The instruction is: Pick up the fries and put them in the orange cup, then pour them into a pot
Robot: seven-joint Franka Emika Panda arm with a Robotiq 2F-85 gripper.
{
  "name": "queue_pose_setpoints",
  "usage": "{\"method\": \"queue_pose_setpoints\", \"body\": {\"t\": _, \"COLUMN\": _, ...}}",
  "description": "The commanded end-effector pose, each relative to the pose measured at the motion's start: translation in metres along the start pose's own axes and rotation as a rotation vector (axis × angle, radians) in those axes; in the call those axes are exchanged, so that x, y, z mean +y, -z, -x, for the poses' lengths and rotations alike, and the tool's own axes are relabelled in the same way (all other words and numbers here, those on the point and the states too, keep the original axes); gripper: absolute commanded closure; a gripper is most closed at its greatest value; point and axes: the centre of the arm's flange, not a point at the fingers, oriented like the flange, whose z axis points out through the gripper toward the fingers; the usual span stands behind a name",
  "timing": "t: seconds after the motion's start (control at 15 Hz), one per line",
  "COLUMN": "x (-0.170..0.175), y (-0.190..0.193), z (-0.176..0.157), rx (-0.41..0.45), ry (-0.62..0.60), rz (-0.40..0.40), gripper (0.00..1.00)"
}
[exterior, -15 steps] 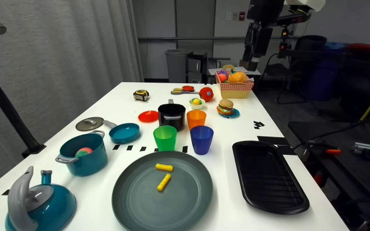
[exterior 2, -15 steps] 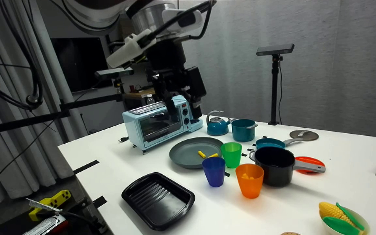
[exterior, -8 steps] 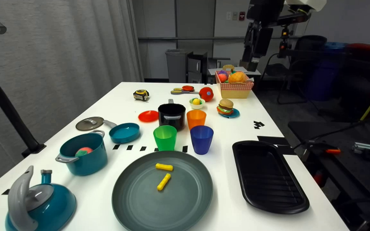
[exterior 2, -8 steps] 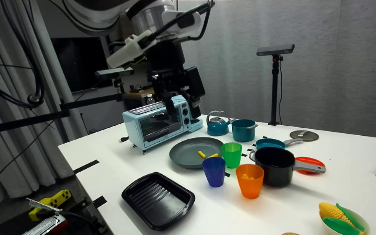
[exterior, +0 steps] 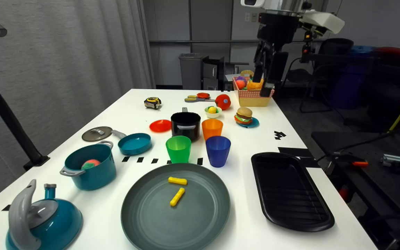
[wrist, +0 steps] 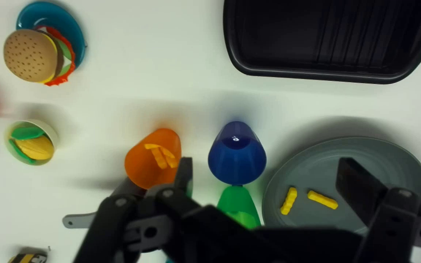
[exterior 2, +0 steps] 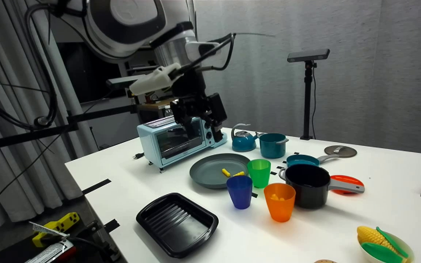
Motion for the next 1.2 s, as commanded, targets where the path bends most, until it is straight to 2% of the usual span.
{"method": "queue_pose_setpoints", "body": {"t": 0.0, "x": -0.067, "y": -0.05, "z": -0.044, "rx": 0.04, "ry": 0.059, "rz": 0.0, "gripper": 0.0}}
{"method": "queue_pose_setpoints", "body": {"t": 0.2, "x": -0.122, "y": -0.078, "z": -0.068, "rx": 0.073, "ry": 0.095, "rz": -0.022, "gripper": 0.0}}
{"method": "queue_pose_setpoints", "body": {"t": 0.33, "x": -0.144, "y": -0.092, "z": -0.084, "rx": 0.081, "ry": 0.098, "rz": -0.039, "gripper": 0.0}}
{"method": "queue_pose_setpoints", "body": {"t": 0.4, "x": -0.134, "y": -0.074, "z": -0.053, "rx": 0.065, "ry": 0.106, "rz": -0.039, "gripper": 0.0}}
{"method": "queue_pose_setpoints", "body": {"t": 0.53, "x": -0.141, "y": -0.084, "z": -0.057, "rx": 0.052, "ry": 0.113, "rz": -0.044, "gripper": 0.0}}
{"method": "queue_pose_setpoints", "body": {"t": 0.87, "x": -0.136, "y": -0.08, "z": -0.057, "rx": 0.059, "ry": 0.104, "rz": -0.041, "gripper": 0.0}}
{"method": "queue_pose_setpoints", "body": {"t": 1.13, "x": -0.129, "y": -0.105, "z": -0.074, "rx": 0.052, "ry": 0.096, "rz": -0.013, "gripper": 0.0}}
